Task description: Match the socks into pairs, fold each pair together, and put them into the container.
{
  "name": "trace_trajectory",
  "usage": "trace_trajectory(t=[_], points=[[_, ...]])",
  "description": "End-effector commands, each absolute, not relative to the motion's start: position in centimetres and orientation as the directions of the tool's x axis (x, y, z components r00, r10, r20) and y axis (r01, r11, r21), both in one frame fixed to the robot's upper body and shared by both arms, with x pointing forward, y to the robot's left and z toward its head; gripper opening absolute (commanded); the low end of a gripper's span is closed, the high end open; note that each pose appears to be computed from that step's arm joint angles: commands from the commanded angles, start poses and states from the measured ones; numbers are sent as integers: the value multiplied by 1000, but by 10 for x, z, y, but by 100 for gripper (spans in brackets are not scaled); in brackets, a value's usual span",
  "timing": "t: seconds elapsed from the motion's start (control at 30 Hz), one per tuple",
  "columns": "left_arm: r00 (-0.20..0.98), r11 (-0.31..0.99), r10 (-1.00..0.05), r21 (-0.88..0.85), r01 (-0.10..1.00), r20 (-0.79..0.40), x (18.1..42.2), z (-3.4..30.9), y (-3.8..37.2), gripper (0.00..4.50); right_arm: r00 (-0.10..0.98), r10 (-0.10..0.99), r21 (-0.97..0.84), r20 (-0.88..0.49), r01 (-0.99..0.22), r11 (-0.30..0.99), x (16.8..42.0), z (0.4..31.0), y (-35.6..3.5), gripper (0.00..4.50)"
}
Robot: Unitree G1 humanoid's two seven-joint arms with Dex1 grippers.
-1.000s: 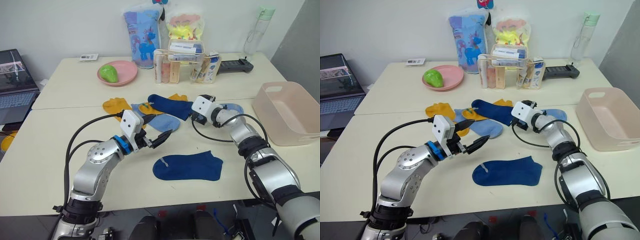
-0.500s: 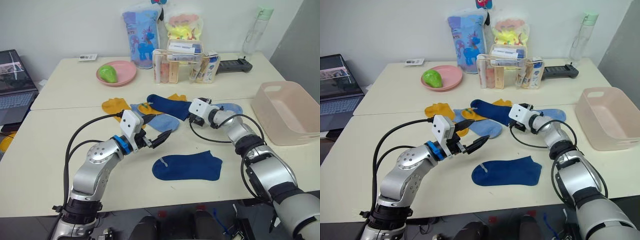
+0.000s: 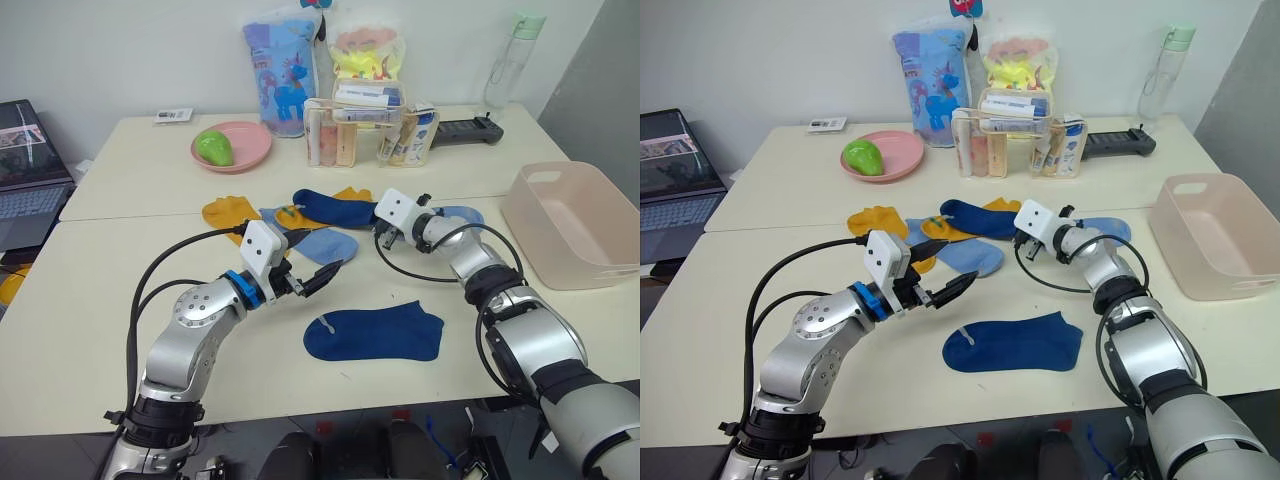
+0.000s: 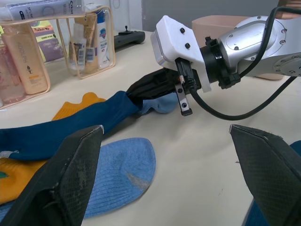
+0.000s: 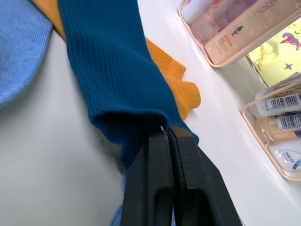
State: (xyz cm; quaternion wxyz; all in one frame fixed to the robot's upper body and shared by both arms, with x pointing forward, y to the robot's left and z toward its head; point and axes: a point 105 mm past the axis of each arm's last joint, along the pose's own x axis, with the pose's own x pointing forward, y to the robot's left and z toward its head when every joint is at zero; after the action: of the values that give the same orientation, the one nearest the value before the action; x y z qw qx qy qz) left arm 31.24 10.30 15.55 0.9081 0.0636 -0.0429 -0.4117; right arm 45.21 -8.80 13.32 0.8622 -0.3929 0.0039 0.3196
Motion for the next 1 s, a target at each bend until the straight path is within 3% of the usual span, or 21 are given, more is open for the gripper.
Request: trace_trajectory(t=[0.03,0.3,0.53,1.0], points=[[647,643,-761,187,742,49,310,164,101,450,792,584,-680,-177,-527,510,454,160,-84,3],[650,645,-759,192,740,45,310,164,104,450,740,653,-679,-160,-563,471,441,170,-93,3],[637,629,-770,198,751,32,308,162,103,450,667,725,-656,-173,-627,420,395,173,-95,3],[612,591,-790,222,776,-35,305,151,116,450,630,714,-583,-306,-717,382,309,165,-135,3]])
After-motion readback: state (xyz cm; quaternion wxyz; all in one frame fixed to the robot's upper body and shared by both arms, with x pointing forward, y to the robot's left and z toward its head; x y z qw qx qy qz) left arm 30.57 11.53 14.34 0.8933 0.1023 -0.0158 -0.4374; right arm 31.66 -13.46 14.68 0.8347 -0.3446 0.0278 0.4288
